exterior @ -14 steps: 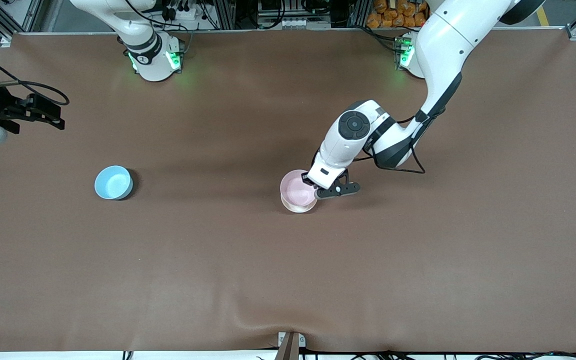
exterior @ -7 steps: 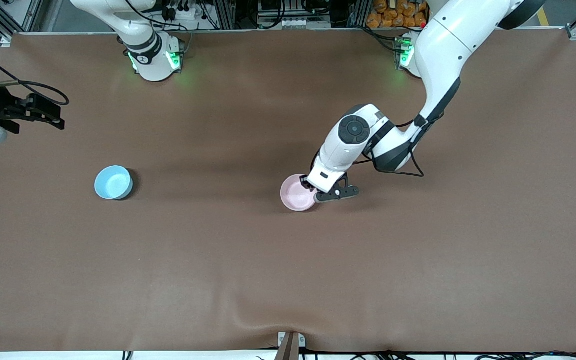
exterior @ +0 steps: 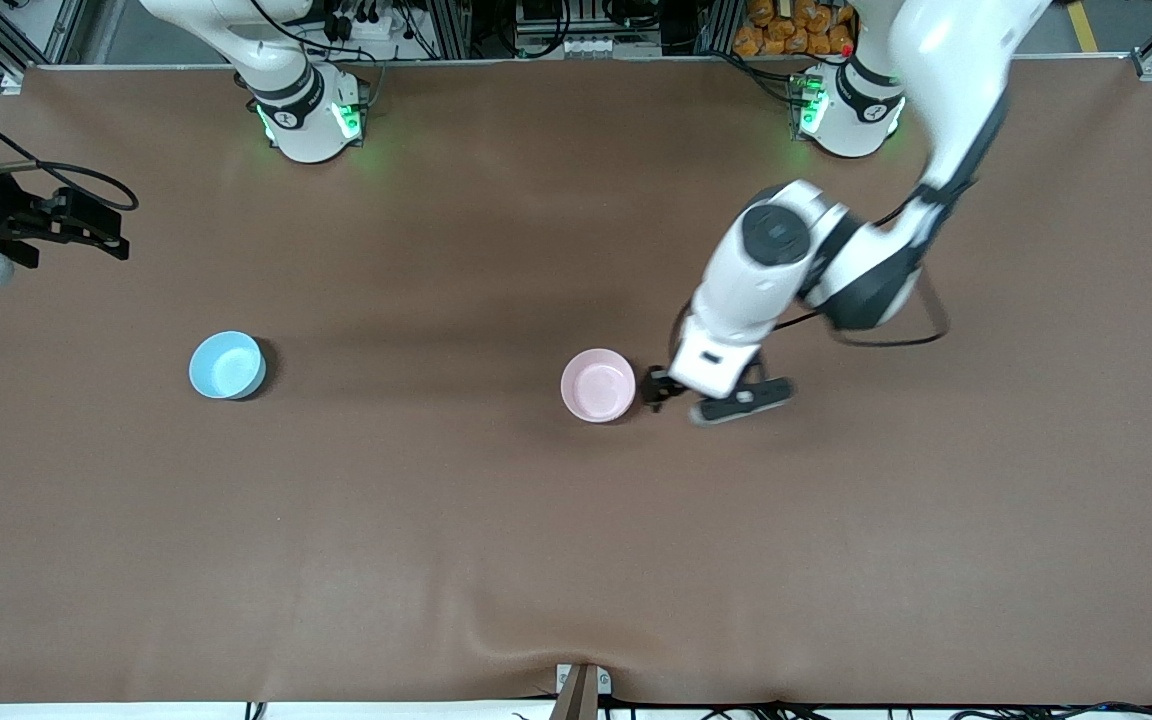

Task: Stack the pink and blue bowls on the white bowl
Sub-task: 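Open the left gripper and lift it away while the right gripper reaches out, then lower the right gripper to the light blue bowl rim and grasp it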

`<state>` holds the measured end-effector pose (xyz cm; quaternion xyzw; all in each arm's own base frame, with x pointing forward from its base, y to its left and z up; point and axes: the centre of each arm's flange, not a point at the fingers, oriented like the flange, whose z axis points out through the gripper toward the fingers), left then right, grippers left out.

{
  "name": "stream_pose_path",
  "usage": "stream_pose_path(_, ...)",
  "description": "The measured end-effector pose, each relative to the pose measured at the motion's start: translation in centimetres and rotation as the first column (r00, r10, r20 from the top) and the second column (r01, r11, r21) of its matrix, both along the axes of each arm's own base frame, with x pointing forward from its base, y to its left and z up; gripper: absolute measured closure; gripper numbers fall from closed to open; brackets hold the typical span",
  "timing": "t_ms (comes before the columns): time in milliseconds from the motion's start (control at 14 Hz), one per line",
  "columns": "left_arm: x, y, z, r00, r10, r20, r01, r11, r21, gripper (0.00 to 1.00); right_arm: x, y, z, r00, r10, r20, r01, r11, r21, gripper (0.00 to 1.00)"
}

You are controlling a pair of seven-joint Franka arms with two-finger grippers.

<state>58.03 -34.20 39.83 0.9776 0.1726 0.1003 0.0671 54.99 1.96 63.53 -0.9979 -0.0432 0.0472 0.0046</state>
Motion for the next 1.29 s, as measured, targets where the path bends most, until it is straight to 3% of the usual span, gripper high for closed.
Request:
stream_pose_path(214,-0.1,4.6,7.3,0.995,0.090,0.031,-0.091,0.995,0.047,0.00,0.7,-0.5,-1.1,1.000,-0.009,-0.012,0.009,1.000,-0.003,0.00)
stream_pose_path(500,-0.8,8.6,13.5,0.992,0.106,-0.072,-0.098,0.990,0.100,0.00,3.6,-2.2,-5.3,0.999,-0.038,-0.035,0.038,0.999,-0.022,0.00)
stream_pose_path(786,-1.2,14.2,17.8,0.988,0.029,-0.149,-0.010,0.991,0.131,0.00,5.2,-3.8,-9.9,0.994,-0.067,-0.091,0.064,0.998,-0.029,0.00)
stream_pose_path(1071,-1.8,21.2,20.5,0.977,-0.079,-0.199,0.112,0.981,0.156,0.00,4.7,-5.1,-15.6,0.986,-0.088,-0.144,0.084,0.996,-0.032,0.00)
stream_pose_path(1286,-2.2,24.4,21.8,0.962,-0.177,-0.210,0.215,0.961,0.173,0.00,4.1,-5.8,-21.5,0.987,-0.099,-0.124,0.096,0.995,-0.032,0.00)
